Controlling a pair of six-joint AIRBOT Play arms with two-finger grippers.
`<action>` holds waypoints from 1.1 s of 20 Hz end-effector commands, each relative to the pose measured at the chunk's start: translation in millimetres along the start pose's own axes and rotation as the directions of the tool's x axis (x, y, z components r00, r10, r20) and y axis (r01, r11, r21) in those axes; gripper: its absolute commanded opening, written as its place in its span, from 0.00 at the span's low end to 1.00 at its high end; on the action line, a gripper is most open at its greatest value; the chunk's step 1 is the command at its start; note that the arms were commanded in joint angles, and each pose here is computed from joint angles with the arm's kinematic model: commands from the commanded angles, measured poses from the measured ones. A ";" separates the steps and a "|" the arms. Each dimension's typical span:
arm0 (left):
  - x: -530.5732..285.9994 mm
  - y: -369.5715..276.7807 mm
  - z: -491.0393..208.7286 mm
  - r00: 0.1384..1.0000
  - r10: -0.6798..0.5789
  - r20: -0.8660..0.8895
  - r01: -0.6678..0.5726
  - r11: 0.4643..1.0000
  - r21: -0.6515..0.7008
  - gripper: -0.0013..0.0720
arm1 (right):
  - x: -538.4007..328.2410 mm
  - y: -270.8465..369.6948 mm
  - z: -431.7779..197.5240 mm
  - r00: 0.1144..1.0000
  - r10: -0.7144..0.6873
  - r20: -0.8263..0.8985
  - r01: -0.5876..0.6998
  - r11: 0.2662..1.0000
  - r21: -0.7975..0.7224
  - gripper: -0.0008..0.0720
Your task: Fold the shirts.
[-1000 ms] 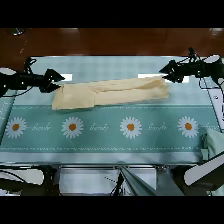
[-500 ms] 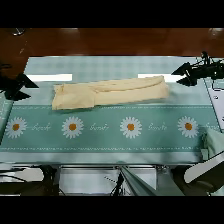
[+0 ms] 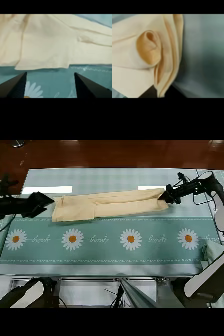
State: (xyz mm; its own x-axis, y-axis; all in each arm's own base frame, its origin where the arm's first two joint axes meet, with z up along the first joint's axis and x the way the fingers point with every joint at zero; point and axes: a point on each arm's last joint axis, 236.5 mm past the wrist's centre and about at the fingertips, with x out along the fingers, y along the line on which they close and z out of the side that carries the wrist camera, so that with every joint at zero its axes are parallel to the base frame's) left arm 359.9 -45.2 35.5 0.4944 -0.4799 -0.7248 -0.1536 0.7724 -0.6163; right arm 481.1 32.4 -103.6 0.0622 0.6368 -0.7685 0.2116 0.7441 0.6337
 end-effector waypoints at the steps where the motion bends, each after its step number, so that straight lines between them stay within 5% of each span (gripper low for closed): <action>1: 21.4 -33.1 -29.9 0.996 -0.062 -0.064 0.067 0.995 0.076 0.38 | -2.5 30.8 -8.4 1.000 0.008 -0.022 -0.009 0.998 -0.067 0.04; 2: 26.9 -38.9 -37.1 0.993 -0.071 -0.090 0.079 0.993 0.092 0.06 | -19.5 34.4 -10.3 1.000 -0.025 -0.001 0.025 0.994 -0.106 0.04; 6: 54.6 -76.6 -60.2 0.987 -0.097 -0.130 0.124 0.969 0.215 0.05 | -92.3 93.4 -45.4 0.984 -0.021 0.176 0.076 0.946 -0.314 0.04; 14: 184.1 -199.7 -126.1 0.965 -0.029 -0.259 0.155 0.864 0.479 0.04 | -142.8 132.8 -187.7 0.950 -0.011 0.313 0.129 0.924 -0.359 0.04; 22: 266.8 -295.8 -273.8 0.856 -0.041 -0.515 0.338 0.798 0.499 0.05 | -170.0 169.3 -226.3 0.911 0.080 0.405 0.086 0.923 -0.376 0.04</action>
State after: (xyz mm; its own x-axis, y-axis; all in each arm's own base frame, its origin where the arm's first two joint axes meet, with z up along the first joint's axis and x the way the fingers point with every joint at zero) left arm 343.6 -465.0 -43.0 0.0894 -0.6452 -0.7588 0.4454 0.7073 -0.5489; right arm 294.5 89.4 142.3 0.4439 0.5441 -0.7120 -0.1634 0.8304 0.5326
